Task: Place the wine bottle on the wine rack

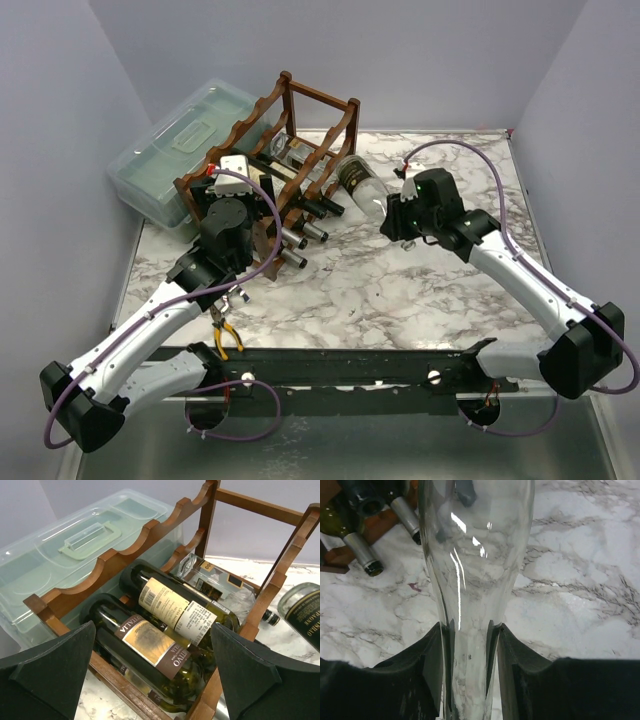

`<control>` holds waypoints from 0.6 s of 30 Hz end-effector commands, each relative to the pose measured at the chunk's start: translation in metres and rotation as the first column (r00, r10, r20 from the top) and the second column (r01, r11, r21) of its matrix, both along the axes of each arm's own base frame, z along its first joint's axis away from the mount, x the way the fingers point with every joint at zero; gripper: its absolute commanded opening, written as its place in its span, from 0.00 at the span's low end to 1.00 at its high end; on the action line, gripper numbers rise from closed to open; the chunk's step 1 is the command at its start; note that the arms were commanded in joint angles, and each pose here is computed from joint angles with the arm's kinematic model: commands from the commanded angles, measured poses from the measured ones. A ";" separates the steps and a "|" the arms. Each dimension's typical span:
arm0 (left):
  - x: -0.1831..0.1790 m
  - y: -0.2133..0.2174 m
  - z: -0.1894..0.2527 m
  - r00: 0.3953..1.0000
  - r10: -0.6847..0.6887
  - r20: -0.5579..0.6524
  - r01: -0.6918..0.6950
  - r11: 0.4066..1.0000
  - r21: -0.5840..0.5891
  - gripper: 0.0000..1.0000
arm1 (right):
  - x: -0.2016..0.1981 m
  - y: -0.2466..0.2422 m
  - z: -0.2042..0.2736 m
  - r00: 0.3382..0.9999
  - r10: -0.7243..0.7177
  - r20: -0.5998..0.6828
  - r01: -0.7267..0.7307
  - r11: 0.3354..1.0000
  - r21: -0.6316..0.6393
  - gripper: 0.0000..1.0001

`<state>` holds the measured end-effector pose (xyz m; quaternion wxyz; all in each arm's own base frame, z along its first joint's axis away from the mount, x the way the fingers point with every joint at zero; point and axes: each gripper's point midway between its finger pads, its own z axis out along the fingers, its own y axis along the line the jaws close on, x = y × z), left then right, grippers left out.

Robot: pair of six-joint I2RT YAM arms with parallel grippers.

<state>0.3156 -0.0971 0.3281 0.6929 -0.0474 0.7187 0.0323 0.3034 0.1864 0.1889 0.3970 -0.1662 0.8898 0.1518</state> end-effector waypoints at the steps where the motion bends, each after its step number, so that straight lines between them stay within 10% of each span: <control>1: 0.000 0.004 0.006 1.000 0.015 0.003 -0.015 1.000 -0.012 0.99 | 0.032 0.045 0.097 0.945 0.120 0.304 -0.176 0.971 0.163 0.00; 18: 0.005 -0.008 -0.002 0.999 -0.031 -0.018 0.031 1.000 0.000 0.99 | 0.041 0.073 0.101 0.910 0.240 0.339 -0.311 0.934 0.173 0.00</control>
